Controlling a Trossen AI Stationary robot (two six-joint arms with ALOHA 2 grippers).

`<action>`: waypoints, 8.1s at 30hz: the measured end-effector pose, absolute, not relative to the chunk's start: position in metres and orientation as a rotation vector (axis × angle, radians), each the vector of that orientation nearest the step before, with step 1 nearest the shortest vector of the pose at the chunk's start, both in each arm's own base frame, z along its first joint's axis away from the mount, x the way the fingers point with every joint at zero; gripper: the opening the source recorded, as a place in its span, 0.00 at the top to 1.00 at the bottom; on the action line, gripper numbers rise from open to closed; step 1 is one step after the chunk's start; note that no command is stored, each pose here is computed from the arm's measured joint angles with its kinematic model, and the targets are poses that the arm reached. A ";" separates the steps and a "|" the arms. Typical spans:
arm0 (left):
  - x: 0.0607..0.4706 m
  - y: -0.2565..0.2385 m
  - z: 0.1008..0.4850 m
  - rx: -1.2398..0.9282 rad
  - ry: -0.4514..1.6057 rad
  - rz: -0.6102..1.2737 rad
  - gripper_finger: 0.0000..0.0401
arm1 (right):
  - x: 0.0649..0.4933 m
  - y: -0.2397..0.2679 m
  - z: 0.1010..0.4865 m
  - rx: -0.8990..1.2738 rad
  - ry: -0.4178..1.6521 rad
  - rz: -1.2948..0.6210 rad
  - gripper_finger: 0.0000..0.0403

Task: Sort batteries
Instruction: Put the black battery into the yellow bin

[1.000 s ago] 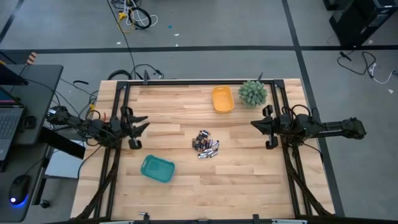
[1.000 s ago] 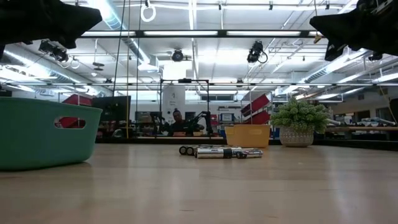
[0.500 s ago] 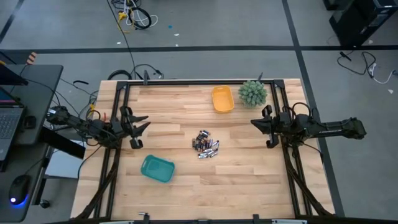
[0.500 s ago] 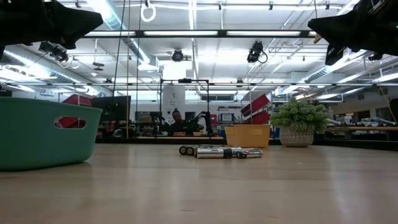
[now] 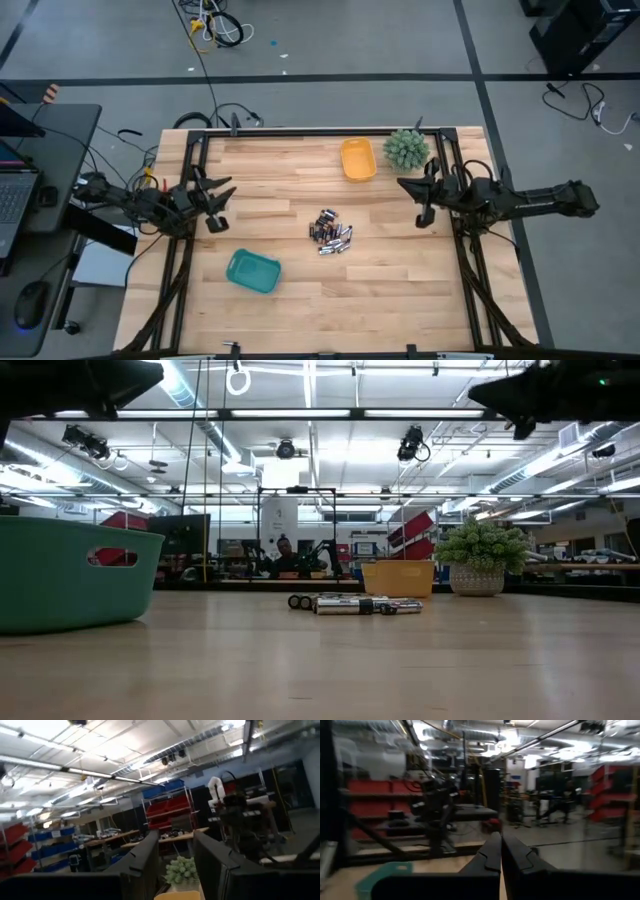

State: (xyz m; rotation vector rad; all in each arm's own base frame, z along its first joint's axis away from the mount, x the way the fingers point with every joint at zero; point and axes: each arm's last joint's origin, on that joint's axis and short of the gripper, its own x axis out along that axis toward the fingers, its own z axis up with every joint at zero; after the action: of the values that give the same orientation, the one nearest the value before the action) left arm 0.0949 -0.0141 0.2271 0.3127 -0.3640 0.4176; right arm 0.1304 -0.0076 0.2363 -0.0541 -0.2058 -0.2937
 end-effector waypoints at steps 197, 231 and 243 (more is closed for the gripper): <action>0.196 0.018 0.219 -0.105 0.162 0.390 0.70 | 0.344 -0.017 0.136 -0.131 0.986 -0.221 0.61; 0.196 0.018 0.219 -0.106 0.161 0.390 0.70 | 0.346 -0.020 0.138 -0.111 0.950 -0.230 0.61; 0.196 0.018 0.222 -0.114 0.133 0.389 0.70 | 0.346 -0.021 0.138 -0.154 0.957 -0.227 0.61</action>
State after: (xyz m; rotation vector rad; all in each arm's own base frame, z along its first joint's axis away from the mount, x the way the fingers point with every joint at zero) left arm 0.1962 0.0181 0.2218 -0.1144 0.1325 0.3888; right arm 0.3462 -0.0208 0.1380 -0.1541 0.9574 -0.2269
